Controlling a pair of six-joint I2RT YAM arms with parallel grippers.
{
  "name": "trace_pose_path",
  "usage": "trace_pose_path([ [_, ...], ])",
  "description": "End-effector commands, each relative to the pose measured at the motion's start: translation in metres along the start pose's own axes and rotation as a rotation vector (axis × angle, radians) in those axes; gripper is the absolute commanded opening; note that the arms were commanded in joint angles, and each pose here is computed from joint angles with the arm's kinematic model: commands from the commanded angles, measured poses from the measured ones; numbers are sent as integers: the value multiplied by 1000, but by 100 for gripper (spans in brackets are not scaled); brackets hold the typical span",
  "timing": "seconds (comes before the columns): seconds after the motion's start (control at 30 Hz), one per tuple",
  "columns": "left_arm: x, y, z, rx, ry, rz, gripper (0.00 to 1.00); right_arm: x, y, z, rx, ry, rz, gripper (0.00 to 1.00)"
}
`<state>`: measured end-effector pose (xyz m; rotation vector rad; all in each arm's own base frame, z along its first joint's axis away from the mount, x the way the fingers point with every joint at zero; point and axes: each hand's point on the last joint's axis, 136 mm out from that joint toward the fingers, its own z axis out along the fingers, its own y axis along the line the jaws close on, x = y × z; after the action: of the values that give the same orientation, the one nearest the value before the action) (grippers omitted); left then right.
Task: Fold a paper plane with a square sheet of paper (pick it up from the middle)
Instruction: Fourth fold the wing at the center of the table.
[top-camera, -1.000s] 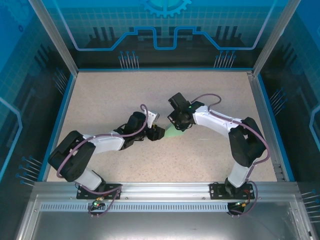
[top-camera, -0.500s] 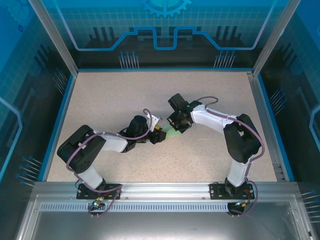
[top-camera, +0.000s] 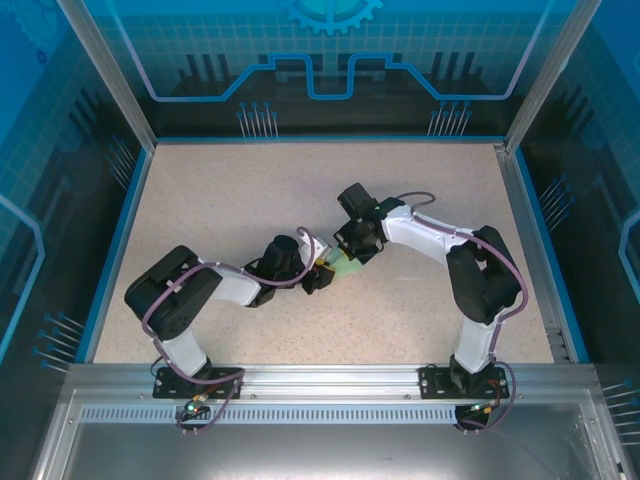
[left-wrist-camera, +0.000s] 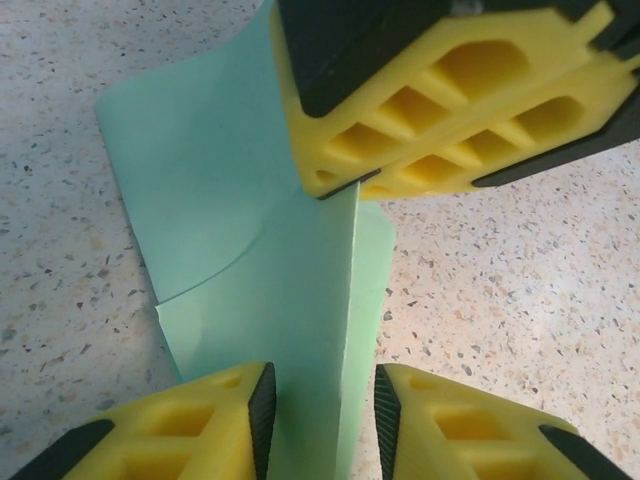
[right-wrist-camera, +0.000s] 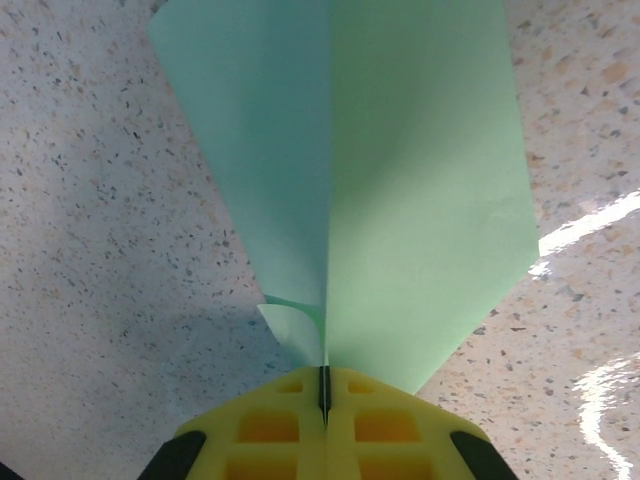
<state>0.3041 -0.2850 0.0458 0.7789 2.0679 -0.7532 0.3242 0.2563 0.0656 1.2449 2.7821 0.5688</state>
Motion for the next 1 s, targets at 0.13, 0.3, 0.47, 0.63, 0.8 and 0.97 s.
trace_pose_path([
  [0.13, -14, 1, 4, -16, -46, 68, 25, 1, -2, 2, 32, 52, 10, 2],
  [0.3, -8, -1, 4, -5, -20, 57, 17, -6, 8, -6, 5, 48, -62, 33],
  [0.47, -3, -7, 4, 29, 3, -4, 15, -12, 24, -15, -82, 63, -255, 62],
  [0.63, 0, -11, 3, 55, 11, -88, 13, -18, 17, -18, -221, 67, -396, 66],
  [0.8, 1, -14, 3, 73, 19, -145, 12, -17, 17, -35, -392, 43, -565, 67],
  [0.97, 5, -14, 6, 78, 42, -211, 10, -4, 10, -36, -444, 89, -727, 67],
])
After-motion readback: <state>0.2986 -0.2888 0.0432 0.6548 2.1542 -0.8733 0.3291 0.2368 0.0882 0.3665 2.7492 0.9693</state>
